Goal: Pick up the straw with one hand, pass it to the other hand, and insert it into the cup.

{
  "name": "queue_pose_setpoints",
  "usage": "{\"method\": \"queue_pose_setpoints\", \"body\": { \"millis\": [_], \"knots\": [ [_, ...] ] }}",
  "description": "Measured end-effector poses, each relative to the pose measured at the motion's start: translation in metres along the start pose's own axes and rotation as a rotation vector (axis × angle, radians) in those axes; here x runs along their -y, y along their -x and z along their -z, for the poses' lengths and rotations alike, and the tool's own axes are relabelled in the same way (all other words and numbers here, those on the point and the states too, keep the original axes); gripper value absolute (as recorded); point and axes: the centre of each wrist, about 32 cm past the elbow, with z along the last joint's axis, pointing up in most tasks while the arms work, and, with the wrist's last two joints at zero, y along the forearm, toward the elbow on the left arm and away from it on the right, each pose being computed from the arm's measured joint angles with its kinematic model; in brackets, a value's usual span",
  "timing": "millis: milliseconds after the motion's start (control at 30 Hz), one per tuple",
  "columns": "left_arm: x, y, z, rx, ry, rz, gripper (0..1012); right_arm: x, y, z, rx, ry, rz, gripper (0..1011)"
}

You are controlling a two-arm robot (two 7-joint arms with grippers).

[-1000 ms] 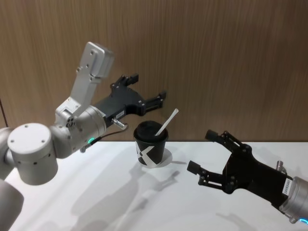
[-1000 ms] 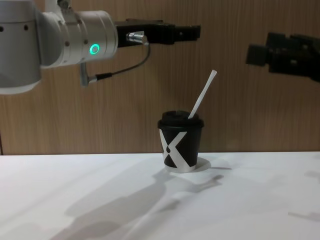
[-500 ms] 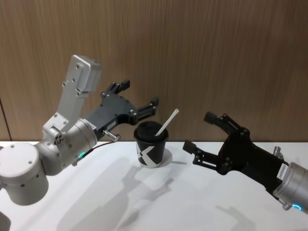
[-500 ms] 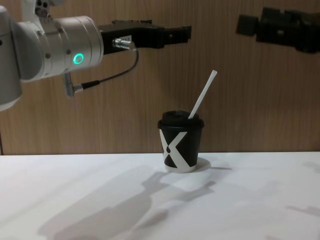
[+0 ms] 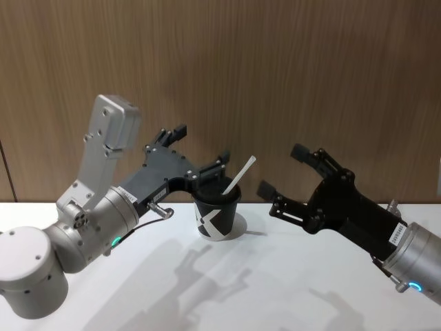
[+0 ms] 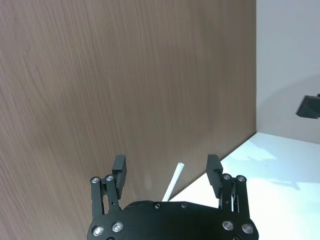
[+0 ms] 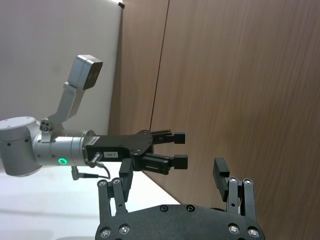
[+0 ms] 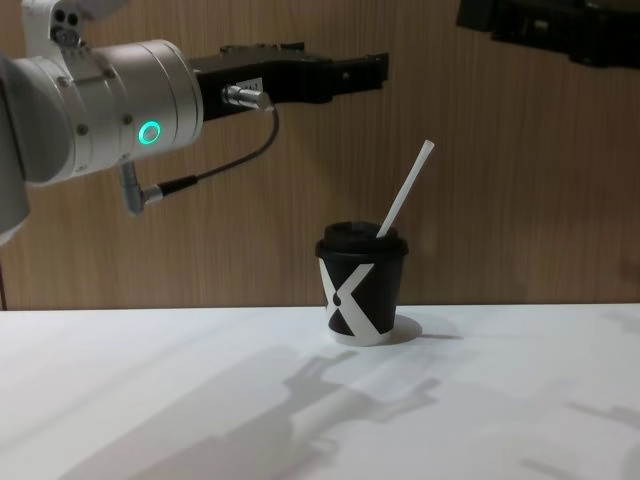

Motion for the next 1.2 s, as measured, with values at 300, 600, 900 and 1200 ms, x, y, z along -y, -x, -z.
{"method": "queue_pose_setpoints", "body": {
  "millis": [300,600,900,1200],
  "knots": [
    [-0.0076,0.0094,0.0011,-0.018,-0.004,-0.011,1000,-0.003,0.002,0.0,-0.003,-0.008,0.013,1001],
    [-0.012,0.0146,0.0015,-0.026,-0.008,-0.019,1000,-0.004,0.002,-0.001,-0.004,-0.015,0.018,1001],
    [-0.0138,0.0169,0.0016,-0.03,-0.01,-0.023,1000,-0.005,0.002,0.0,-0.005,-0.018,0.02,1001],
    [-0.0148,0.0184,0.0017,-0.032,-0.011,-0.025,1000,-0.005,0.002,0.0,-0.005,-0.02,0.022,1001]
  ]
}}
